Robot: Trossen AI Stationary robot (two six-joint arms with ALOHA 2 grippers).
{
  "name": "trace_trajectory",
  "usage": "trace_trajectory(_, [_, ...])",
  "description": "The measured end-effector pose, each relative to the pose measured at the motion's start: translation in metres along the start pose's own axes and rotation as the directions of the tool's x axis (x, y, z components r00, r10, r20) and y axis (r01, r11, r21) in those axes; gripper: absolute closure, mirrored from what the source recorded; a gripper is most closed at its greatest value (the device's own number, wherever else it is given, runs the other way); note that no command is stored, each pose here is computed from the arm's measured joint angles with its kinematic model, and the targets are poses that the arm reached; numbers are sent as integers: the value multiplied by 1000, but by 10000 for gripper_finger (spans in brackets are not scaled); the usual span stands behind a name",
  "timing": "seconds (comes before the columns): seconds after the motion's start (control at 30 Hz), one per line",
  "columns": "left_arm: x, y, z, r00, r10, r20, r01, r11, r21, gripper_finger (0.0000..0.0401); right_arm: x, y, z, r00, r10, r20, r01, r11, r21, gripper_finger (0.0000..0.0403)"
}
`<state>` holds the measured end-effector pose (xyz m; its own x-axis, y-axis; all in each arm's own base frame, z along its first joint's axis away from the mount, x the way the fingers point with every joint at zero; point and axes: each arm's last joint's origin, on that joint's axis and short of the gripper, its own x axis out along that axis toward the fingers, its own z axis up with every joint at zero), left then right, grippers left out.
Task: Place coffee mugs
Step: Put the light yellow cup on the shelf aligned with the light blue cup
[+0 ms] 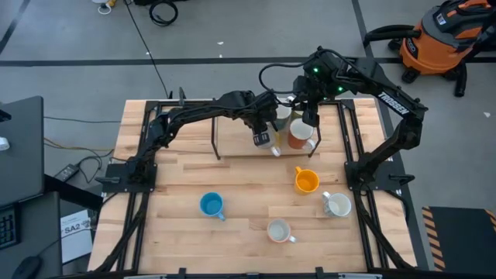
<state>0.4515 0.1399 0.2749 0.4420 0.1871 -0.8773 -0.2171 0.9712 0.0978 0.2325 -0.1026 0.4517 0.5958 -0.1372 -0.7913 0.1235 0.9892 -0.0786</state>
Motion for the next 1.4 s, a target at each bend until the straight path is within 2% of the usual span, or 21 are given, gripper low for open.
trace_trajectory(1.3, [-1,1,13,990,18,139,-17,1000,-9,321,0,0,0,1000,-1,3,1,1000,0,286])
trace_trajectory(1.4, [-1,1,15,988,20,151,-14,999,-39,321,0,0,0,1000,-1,3,1,1000,-1,286])
